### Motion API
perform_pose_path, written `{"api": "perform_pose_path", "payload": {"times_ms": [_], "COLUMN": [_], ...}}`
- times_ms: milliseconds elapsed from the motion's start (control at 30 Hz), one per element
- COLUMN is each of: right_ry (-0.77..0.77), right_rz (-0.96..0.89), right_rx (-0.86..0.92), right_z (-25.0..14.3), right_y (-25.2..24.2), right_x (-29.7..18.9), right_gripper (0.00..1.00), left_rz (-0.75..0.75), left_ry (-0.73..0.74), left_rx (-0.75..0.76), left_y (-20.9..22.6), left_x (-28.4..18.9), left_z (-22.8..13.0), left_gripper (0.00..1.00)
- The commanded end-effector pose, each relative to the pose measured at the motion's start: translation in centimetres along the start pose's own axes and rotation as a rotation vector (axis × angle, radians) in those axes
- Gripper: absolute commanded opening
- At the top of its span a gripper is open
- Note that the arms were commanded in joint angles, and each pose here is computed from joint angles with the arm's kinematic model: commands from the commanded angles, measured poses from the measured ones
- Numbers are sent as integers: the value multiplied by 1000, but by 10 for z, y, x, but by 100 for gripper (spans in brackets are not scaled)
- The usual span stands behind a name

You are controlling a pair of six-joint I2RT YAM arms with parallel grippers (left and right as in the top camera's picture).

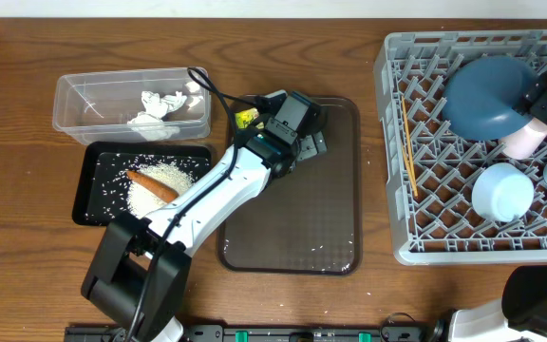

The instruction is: Sort waste into correct bins and load items into the dishwasher rack

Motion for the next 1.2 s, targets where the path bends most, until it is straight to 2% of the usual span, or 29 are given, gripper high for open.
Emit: {"api": "perform_pose_path", "payload": {"times_ms": [0, 233, 567, 800, 1167], "right_ry": [10, 10, 10, 10, 10], "right_rz": [-9, -9, -9, -9, -9], "right_rx": [9, 9, 9, 9, 9], "right_z": [0, 0, 0, 0, 0], "right_y": [-2, -2, -2, -2, -2], "right_x": [4, 4, 4, 4, 4], "right_gripper": [99, 99, 99, 99, 99], "left_rz": [54, 131, 173, 132, 240], "left_ry": [-46, -132, -159, -197, -236], "left_rx": [-99, -204, -248, -9, 62], "left_y": [10, 23, 32, 18, 41], "left_x": [1, 2, 29, 51, 74], "left_z": [4, 15, 17, 27, 32], "left_gripper": [91, 91, 91, 91, 91]}}
Point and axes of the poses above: each gripper's point midway between its finger pads, its own x axis out along the fingers, its own y axis along the line the jaws close on, z = x × y, the point moved 2 cm from there along -x, back along the fingers, and after that the axes turned 8 degrees about x, right-handed, at the moved point
